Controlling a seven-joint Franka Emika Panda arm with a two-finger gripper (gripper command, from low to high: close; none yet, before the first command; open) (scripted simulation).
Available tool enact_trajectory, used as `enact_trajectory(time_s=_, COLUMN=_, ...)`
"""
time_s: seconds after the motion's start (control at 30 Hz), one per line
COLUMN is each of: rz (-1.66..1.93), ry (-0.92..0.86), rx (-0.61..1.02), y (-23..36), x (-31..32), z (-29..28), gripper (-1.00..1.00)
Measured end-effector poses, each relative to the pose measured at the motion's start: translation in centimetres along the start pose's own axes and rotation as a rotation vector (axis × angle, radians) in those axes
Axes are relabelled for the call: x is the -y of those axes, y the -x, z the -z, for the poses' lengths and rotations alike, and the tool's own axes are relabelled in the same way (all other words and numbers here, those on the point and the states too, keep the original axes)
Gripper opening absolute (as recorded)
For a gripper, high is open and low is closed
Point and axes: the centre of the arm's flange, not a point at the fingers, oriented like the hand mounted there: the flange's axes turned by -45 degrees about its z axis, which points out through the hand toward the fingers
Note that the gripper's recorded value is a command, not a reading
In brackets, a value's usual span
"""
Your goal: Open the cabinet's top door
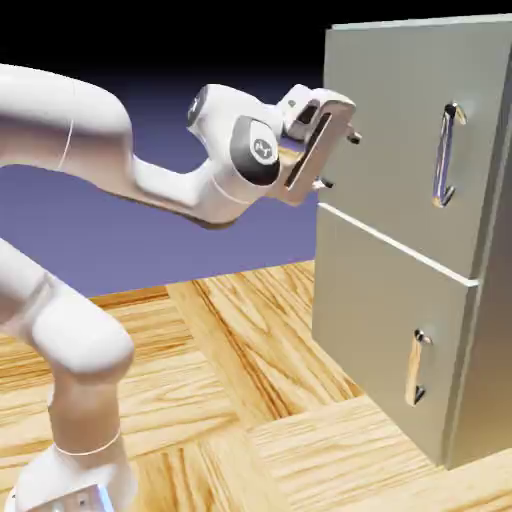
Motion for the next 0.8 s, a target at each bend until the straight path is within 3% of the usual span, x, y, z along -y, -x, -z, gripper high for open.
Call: enact_trajectory(time_s=0.8, rz=1.19, ry=0.262, rx=0.148, y=9.3, x=-2.6, z=-0.2, gripper=0.0)
